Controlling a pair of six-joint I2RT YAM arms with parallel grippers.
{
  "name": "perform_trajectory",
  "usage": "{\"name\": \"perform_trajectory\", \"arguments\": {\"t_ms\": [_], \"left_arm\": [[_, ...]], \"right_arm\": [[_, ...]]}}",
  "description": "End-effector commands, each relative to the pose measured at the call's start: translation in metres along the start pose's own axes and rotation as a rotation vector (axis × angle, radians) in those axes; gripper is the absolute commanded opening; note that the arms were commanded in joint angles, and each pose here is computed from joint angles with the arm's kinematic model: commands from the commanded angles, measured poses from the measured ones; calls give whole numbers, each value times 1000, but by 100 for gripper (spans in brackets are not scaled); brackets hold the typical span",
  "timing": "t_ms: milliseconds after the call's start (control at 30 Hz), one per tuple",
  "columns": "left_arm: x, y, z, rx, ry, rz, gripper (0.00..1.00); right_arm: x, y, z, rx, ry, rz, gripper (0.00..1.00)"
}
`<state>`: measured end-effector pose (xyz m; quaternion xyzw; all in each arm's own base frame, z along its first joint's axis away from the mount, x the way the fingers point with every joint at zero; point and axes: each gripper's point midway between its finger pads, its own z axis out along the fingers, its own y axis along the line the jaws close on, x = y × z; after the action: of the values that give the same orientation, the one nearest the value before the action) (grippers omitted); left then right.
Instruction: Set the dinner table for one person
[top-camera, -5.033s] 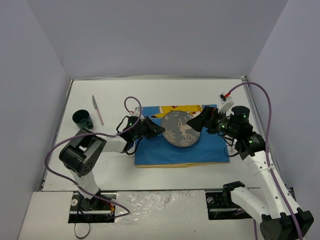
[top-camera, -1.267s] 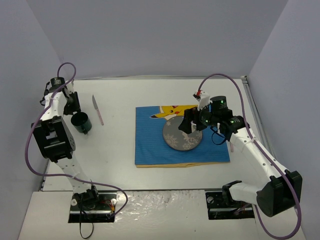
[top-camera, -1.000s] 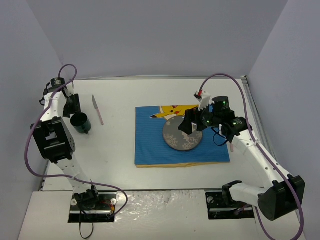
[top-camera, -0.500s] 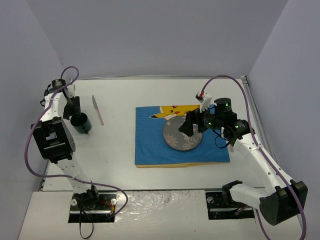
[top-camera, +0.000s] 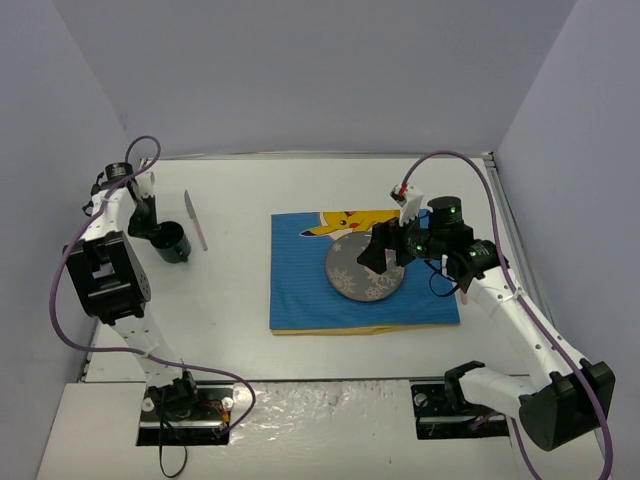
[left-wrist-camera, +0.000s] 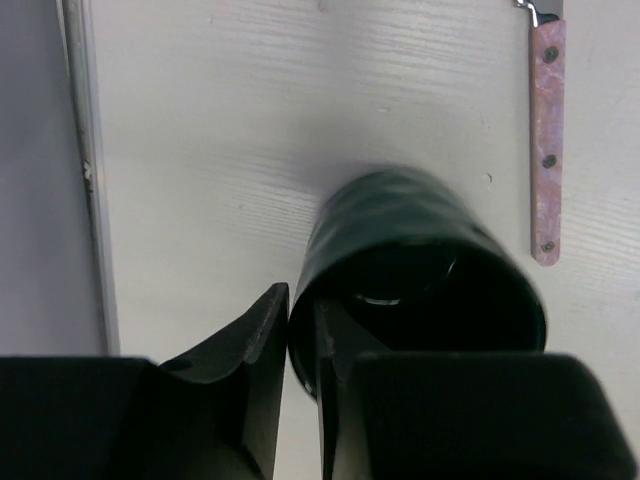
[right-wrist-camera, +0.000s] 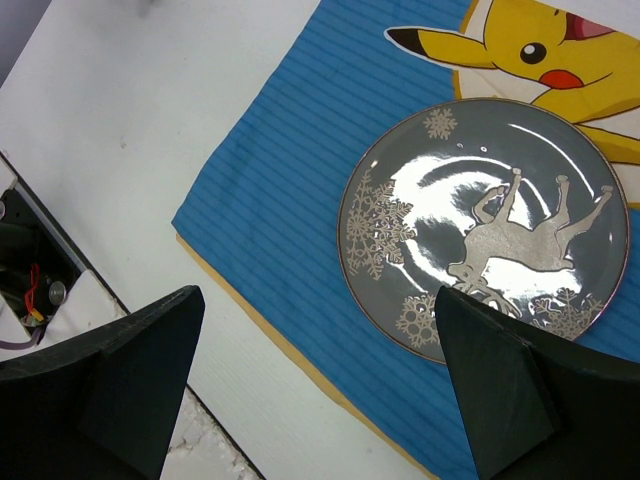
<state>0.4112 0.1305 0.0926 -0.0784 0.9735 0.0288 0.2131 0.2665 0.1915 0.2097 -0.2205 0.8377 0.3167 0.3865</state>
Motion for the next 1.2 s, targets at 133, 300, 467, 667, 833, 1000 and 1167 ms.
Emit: {"name": "perform_trajectory", "arguments": {"t_ms": [133, 300, 467, 667, 833, 1000, 1167], "left_arm": [[7, -16, -23, 59, -54, -88, 0], [19, -15, -37, 16, -51, -171, 0], [8, -27, -62, 64, -119, -231, 0], [-5, -54, -119, 73, -224, -251, 0], [1, -100, -151, 99, -234, -239, 0], [8, -163, -171, 151, -251, -176, 0], [12, -206, -183, 200, -255, -132, 0]], "right_arm": [[-17, 16, 5, -42, -49, -56, 96], [-18, 19, 9, -44, -45, -63, 96], [-20, 26, 19, -43, -35, -84, 96], [-29, 67, 48, -84, -44, -178, 95], [-46, 91, 78, -43, -77, -281, 94], [-61, 113, 112, 11, -93, -384, 92], [-70, 117, 145, 67, -111, -451, 87]]}}
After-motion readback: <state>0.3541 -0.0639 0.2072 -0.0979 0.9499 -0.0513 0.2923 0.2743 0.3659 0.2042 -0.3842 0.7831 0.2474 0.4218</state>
